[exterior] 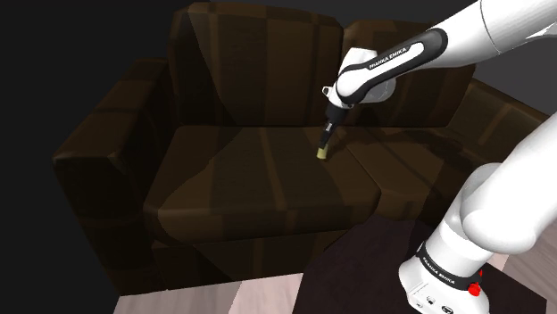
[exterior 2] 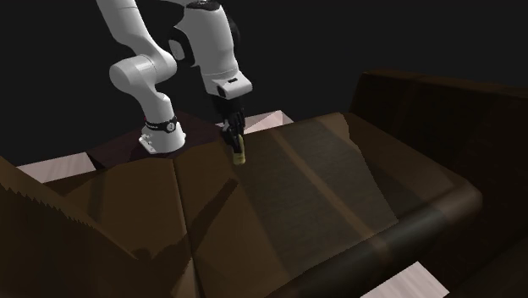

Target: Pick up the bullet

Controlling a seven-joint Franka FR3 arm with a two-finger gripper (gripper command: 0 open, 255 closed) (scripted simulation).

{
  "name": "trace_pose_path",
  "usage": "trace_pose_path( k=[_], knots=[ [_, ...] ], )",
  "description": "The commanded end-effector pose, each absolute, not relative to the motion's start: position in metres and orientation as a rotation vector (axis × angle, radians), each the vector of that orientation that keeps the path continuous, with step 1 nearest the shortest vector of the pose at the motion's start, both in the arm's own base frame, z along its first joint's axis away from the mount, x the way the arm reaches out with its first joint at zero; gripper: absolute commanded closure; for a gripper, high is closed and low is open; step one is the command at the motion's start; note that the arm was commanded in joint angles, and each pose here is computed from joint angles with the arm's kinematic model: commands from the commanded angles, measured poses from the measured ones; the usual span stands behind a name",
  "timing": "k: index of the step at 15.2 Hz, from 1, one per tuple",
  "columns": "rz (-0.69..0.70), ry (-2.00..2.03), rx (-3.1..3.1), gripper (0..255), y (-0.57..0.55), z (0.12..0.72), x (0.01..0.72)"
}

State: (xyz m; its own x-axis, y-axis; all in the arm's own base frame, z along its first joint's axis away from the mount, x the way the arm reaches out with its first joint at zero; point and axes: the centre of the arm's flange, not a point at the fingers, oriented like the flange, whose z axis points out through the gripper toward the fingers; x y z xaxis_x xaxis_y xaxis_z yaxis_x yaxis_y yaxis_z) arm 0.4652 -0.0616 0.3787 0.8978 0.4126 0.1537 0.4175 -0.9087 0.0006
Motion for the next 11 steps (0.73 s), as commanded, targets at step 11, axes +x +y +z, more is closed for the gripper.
trace_pose_path(
  k=[11],
  knots=[
    [-0.234,-0.662,-3.029,255,-0.061,0.432,0.465]
  ],
)
